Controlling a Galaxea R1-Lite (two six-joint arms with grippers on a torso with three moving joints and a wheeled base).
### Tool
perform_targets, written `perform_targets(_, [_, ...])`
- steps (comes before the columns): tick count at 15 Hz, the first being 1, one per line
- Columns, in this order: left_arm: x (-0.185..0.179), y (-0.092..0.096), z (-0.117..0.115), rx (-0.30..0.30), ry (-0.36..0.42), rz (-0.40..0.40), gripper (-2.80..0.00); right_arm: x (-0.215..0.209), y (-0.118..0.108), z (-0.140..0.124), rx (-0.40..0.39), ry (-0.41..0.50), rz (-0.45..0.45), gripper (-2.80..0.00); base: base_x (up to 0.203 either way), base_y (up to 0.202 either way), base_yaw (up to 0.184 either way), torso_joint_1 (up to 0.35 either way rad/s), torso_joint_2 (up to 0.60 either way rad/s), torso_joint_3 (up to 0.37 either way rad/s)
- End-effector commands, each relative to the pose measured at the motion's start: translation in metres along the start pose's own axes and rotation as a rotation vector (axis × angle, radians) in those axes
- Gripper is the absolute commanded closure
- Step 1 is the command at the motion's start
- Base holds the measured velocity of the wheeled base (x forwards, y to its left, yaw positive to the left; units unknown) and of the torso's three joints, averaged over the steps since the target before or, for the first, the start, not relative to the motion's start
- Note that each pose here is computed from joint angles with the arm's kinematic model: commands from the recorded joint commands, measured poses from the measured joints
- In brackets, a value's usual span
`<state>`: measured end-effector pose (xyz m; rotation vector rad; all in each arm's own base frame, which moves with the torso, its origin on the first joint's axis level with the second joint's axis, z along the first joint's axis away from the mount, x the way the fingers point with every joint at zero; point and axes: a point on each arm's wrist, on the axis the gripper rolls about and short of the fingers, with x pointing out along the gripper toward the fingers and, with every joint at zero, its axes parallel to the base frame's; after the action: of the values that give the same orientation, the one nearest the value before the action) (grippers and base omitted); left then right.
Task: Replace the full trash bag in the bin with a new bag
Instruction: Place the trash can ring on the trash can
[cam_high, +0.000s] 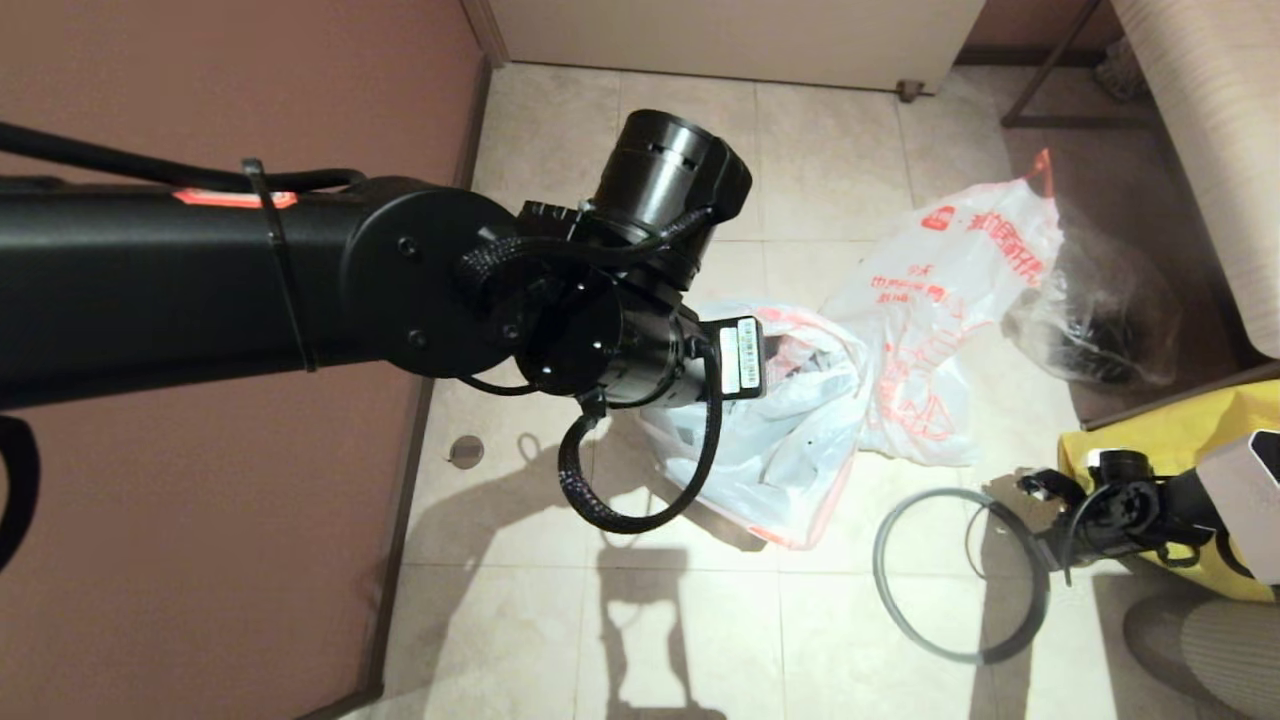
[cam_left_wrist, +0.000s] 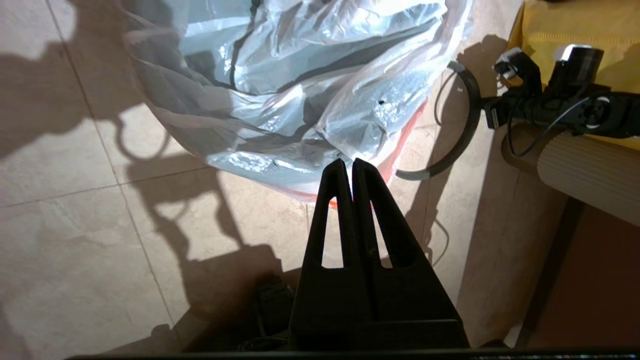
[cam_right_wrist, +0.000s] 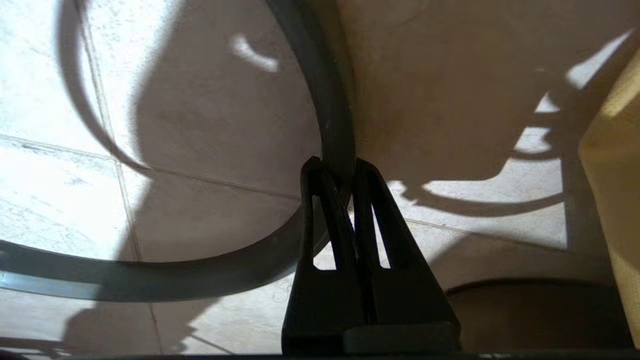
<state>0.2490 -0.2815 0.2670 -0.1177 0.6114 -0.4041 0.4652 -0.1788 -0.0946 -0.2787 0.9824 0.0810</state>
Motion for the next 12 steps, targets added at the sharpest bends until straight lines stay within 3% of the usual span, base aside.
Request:
perform_targets(1, [-0.004, 0.001, 0.002, -0.005, -0.008, -0.001, 0.00, 0.011, 0.003, -0.006, -0.003, 0.012, 0.011, 0.00, 0.000, 0.000, 0.000, 0.000, 0.00, 0.000])
perform_targets(4, [-0.015, 0.002, 0.006, -0.013, -0.026, -0.014, 0.00, -0.022, 0.002, 0.004, 0.006, 0.004, 0.010, 0.00, 0.000, 0.000, 0.000, 0.000, 0.00, 0.000])
perform_targets(7, [-0.038, -0.002, 0.008, -0.012, -0.047, -0.053, 0.00, -0.090, 0.009, 0.008, 0.023, -0.001, 0.016, 0.00, 0.000, 0.000, 0.000, 0.000, 0.00, 0.000])
perform_targets(10, [-0.059, 0.001, 0.020, -0.069, -0.099, -0.084, 0.00, -0.168, 0.016, 0.017, 0.067, -0.043, -0.096, 0.00, 0.000, 0.000, 0.000, 0.000, 0.00, 0.000])
perform_targets(12, [-0.068, 0.004, 0.023, -0.077, -0.113, -0.093, 0.00, -0.216, 0.020, 0.021, 0.098, -0.100, -0.155, 0.00, 0.000, 0.000, 0.000, 0.000, 0.00, 0.000])
